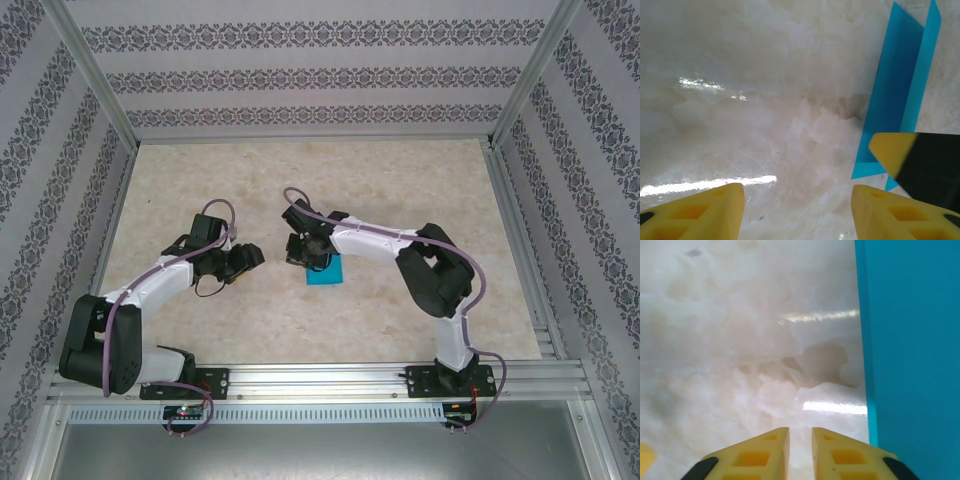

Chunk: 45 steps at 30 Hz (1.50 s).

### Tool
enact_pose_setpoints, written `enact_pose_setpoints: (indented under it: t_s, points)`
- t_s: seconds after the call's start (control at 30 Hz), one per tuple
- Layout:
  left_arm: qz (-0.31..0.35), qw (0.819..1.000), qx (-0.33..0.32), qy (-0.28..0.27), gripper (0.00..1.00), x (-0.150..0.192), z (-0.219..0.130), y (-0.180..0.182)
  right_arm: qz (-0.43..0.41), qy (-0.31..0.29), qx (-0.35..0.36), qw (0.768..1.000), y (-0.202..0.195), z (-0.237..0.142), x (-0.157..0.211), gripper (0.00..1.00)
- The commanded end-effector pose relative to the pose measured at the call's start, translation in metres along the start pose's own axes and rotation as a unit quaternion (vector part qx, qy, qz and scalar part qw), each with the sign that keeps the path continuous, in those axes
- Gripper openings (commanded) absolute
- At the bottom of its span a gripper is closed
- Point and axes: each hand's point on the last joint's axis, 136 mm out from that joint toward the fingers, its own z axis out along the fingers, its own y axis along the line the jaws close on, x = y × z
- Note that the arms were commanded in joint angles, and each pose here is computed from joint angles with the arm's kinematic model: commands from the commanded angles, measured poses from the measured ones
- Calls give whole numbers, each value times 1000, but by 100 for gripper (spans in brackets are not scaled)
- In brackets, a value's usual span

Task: Fold a paper plane with a square sheet of paper (pick it up from the middle)
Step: Fold the square sheet of paper in half at the center of the table, then rotate the paper at the center of the table.

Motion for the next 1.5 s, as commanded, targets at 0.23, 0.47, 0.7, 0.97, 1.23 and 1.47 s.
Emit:
enact_pose_setpoints:
  t_s: [0.23, 0.47, 0.7, 0.97, 1.23, 1.47]
  points:
    - [22, 998, 32, -46, 59, -4, -8, -40, 21, -99, 14, 995, -88, -83, -43, 39]
    - [41, 998, 21, -42, 60, 9, -4, -54, 27, -32, 38, 998, -124, -50, -17, 41]
    - [51, 998, 32, -33, 61, 14, -2, -67, 19, 13, 23, 999, -109, -19, 4, 40]
    - [63, 998, 19, -13, 60, 18, 7, -62, 13, 40, -3, 999, -76, 3, 22, 33]
    - [73, 997, 14, -7, 59, 18, 11, -59, 32, 36, -90, 995, -13, 11, 27, 24]
    - [74, 997, -11, -31, 57, 10, 10, -52, 100, 0, -183, 978, 24, 6, 19, 12]
